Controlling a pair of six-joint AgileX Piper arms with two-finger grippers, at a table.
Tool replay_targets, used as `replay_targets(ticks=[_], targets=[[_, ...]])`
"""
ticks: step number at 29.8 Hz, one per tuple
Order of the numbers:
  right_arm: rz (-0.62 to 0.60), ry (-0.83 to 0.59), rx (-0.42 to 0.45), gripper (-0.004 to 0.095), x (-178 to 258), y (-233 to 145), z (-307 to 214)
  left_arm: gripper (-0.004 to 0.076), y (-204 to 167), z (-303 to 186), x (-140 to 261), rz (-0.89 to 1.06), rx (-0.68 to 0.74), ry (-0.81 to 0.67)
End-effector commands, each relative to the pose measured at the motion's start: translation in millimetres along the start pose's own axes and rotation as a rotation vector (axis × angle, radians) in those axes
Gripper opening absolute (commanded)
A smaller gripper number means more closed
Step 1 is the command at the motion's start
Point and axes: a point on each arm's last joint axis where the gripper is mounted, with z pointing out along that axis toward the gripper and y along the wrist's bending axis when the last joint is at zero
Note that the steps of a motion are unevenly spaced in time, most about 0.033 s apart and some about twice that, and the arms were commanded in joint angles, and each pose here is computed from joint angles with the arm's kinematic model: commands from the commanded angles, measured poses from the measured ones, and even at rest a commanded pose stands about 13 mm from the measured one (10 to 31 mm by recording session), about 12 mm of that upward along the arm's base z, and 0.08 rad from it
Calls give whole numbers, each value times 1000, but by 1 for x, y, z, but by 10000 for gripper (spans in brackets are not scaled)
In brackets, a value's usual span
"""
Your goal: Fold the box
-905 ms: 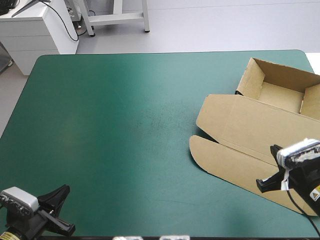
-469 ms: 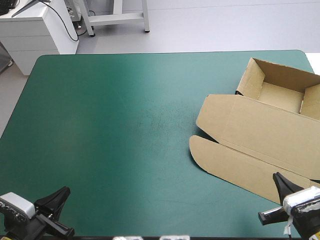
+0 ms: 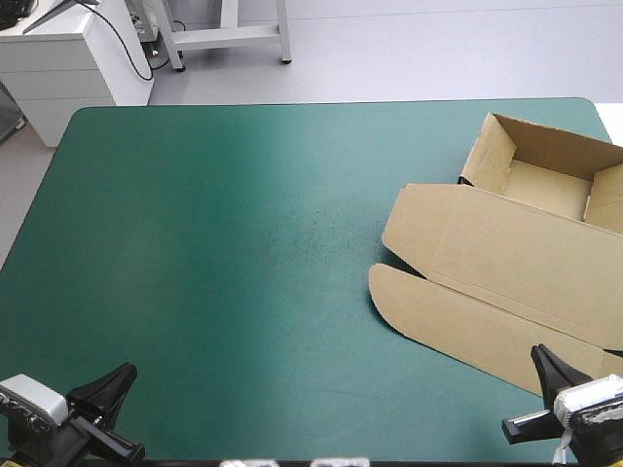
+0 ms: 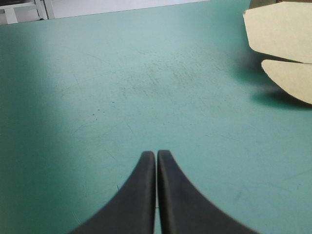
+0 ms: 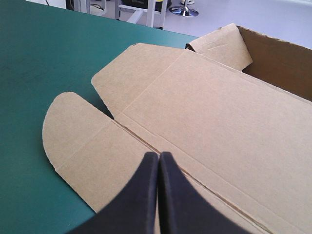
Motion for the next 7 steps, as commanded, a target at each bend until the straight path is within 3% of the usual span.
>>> replay_targets(ticks=[1, 7], targets=[[-5, -120, 31, -21, -12, -3, -9, -8, -1, -5, -12, -9, 13, -99], [-11, -121, 32, -21, -12, -3, -9, -8, -1, -5, -12, -9, 13, -99]])
